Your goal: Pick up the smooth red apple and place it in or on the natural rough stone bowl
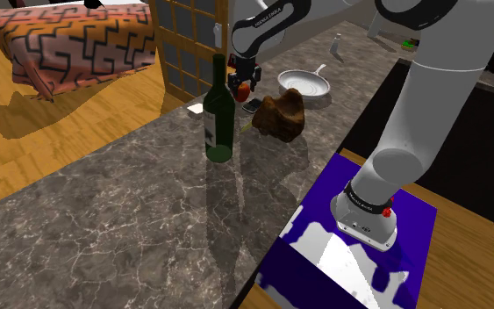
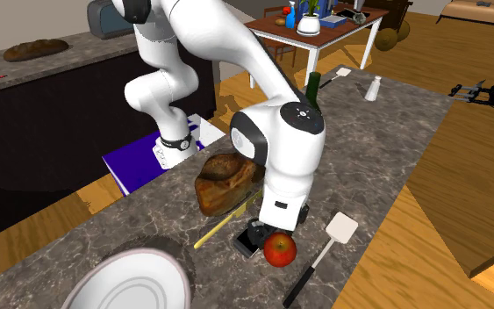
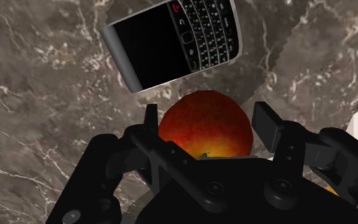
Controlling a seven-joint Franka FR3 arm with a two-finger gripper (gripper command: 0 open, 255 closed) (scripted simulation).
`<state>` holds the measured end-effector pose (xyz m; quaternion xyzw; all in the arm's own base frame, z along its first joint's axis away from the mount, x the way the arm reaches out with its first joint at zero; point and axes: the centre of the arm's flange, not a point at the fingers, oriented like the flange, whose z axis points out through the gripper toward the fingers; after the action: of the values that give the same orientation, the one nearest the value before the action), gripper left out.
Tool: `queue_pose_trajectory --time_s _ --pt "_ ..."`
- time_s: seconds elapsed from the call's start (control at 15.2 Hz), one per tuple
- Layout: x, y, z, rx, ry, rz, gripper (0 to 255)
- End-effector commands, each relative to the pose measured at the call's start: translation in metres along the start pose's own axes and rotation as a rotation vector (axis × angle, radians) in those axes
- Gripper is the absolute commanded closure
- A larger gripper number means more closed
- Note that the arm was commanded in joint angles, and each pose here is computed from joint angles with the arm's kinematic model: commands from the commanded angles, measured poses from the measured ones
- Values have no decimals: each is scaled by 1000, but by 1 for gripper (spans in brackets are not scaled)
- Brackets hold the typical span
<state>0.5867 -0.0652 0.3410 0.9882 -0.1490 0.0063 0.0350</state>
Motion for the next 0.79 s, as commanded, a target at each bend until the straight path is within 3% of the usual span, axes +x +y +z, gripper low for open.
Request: queue_pose_trajectory --time_s 0.0,0.4,0.73 --pt "0 0 1 0 -2 0 255" --pt "0 0 1 0 -1 0 255" --pt "0 2 -25 0 -1 0 255"
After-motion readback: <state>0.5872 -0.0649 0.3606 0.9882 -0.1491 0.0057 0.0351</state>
